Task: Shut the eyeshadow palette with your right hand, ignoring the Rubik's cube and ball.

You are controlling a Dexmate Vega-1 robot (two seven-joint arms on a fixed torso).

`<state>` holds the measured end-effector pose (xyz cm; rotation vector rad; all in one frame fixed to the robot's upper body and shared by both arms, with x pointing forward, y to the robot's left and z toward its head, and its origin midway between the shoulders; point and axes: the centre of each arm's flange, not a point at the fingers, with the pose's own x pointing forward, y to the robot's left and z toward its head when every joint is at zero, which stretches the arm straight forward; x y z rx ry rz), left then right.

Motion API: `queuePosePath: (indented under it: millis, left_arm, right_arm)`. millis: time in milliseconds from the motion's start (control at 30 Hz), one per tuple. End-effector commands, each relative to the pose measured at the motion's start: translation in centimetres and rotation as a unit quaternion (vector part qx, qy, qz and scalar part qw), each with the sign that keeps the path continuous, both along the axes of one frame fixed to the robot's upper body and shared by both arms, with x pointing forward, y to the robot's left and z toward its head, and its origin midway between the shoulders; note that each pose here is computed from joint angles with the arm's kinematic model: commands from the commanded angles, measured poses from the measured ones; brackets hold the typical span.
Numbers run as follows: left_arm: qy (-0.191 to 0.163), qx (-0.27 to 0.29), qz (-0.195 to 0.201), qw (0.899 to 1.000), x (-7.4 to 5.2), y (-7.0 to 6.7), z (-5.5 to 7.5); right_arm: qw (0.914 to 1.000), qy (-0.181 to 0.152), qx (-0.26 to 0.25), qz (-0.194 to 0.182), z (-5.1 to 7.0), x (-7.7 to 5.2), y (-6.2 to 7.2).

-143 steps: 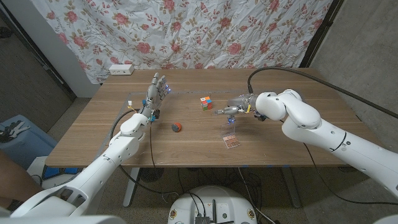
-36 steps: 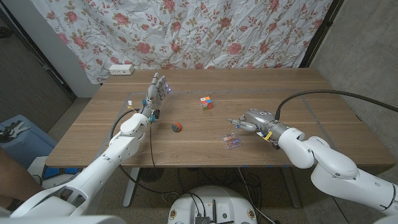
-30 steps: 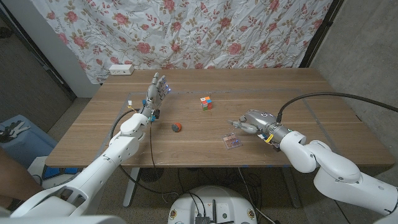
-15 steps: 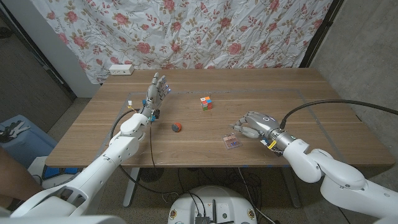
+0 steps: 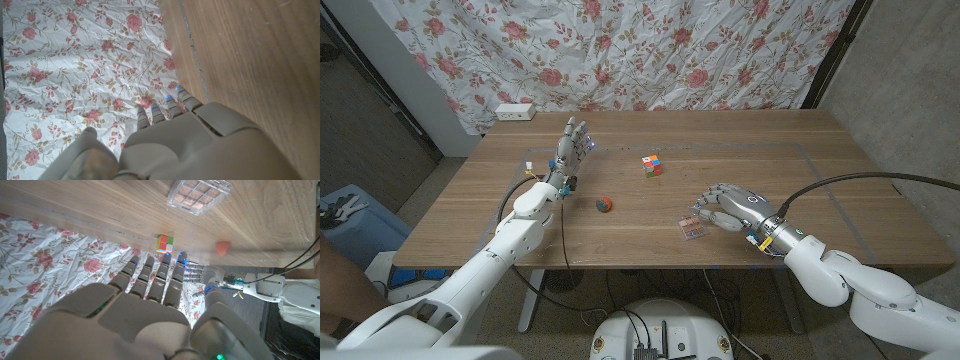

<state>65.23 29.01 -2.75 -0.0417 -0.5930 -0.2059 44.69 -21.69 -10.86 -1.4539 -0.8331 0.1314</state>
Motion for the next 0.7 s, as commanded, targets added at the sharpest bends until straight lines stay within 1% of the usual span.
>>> queuePosePath:
  millis: [33,67,200,367,433,567,700]
  left_arm:
    - [0.000,-0.001,0.001,1.000,0.0,0.0,0.0]
    - [0.000,0.000,0.000,1.000,0.0,0.0,0.0]
    - [0.000,-0.001,0.001,1.000,0.0,0.0,0.0]
    - [0.000,-0.001,0.001,1.000,0.0,0.0,0.0]
    - [0.000,0.000,0.000,1.000,0.0,0.0,0.0]
    - [0.000,0.000,0.000,1.000,0.0,0.0,0.0]
    - [0.000,0.000,0.000,1.000,0.0,0.0,0.0]
  right_arm:
    - [0.9984,-0.024,-0.044,0.025,-1.2,0.7,-0.9]
    - [0.9987,-0.021,-0.033,0.031,-1.2,0.7,-0.9]
    - [0.9987,-0.009,-0.037,0.036,-1.3,1.2,-0.9]
    - [0.9981,-0.010,-0.045,0.040,-1.5,1.4,-0.9]
    - [0.9977,-0.014,-0.050,0.043,-1.7,1.4,-0.8]
    - [0.9975,-0.008,-0.053,0.046,-2.3,1.5,-0.7]
    - [0.9969,-0.011,-0.061,0.050,-2.9,1.5,-0.7]
